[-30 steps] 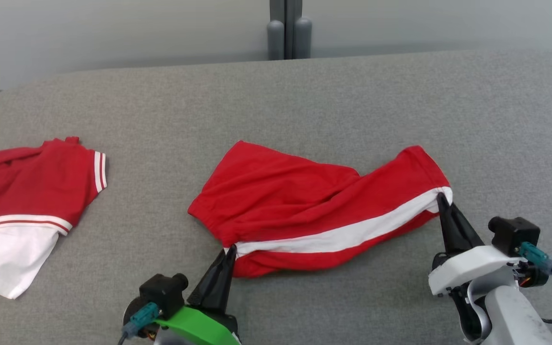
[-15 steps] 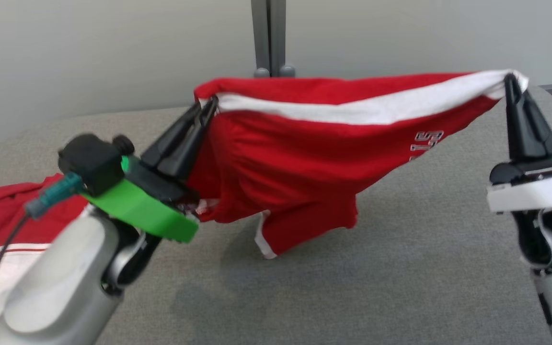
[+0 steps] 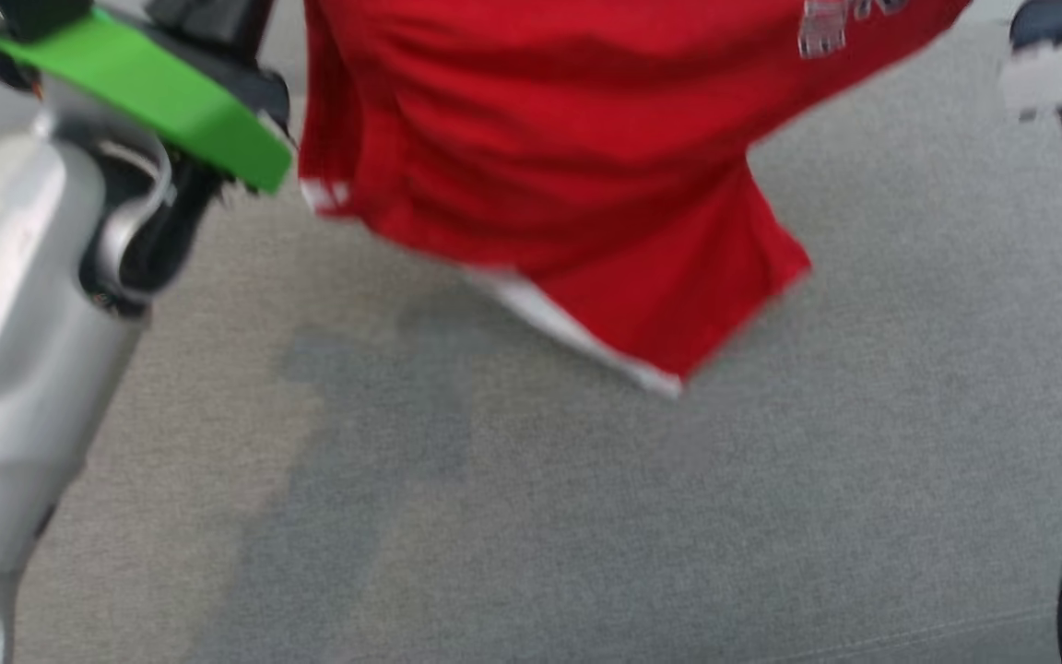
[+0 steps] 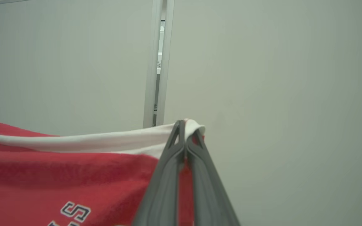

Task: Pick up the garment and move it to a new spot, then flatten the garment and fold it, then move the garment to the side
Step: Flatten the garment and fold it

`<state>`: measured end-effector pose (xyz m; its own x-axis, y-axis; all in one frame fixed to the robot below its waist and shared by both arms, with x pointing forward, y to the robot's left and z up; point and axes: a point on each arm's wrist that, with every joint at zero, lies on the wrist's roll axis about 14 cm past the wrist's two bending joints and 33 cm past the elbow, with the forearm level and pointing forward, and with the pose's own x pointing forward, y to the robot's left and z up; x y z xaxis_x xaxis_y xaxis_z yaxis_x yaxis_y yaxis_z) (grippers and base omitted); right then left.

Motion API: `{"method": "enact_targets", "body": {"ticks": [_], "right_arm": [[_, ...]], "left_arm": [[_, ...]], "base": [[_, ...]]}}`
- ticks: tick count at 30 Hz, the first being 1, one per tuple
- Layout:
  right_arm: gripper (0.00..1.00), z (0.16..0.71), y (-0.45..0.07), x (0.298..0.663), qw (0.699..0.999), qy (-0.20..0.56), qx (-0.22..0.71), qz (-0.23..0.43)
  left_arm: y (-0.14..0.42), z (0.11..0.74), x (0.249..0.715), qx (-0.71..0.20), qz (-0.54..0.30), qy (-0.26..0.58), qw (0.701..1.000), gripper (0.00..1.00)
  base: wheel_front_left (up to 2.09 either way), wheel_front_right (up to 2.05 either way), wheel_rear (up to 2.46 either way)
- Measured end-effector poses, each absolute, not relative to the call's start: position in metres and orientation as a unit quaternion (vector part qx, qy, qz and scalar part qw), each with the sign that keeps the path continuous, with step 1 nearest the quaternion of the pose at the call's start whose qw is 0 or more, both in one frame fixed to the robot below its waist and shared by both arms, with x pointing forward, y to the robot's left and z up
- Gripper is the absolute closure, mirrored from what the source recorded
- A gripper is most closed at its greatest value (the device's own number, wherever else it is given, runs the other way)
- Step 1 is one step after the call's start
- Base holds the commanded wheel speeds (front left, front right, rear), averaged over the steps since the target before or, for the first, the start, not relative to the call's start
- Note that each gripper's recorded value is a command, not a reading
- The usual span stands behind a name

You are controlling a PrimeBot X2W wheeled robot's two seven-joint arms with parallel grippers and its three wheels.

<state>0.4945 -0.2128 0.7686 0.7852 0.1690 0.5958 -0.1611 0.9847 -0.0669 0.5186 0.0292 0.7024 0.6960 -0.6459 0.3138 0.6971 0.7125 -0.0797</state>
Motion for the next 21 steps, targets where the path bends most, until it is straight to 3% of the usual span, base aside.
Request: {"method": "enact_targets", "body": {"ticks": [5, 9, 14, 21], "right_arm": [[1.0, 0.786, -0.223, 0.53, 0.936, -0.347, -0.022, 0.056], [1.0, 0.776, -0.231, 0.548, 0.94, -0.338, -0.025, 0.038], [1.0, 0.7, -0.232, 0.545, 0.966, -0.254, -0.012, 0.038], [1.0, 0.577, -0.24, 0.491, 0.99, -0.125, 0.067, 0.008]], "left_arm": [[0.034, 0.721, 0.563, -0.109, -0.34, -0.193, 0.914, 1.0], [0.025, 0.706, 0.583, -0.143, -0.339, -0.186, 0.911, 1.0], [0.021, 0.635, 0.581, -0.183, -0.33, -0.102, 0.921, 1.0], [0.041, 0.492, 0.52, -0.245, -0.264, 0.073, 0.93, 1.0]], "base": [[0.0, 0.0, 0.0], [0.0, 0.0, 0.0], [0.0, 0.0, 0.0], [0.0, 0.0, 0.0]]}}
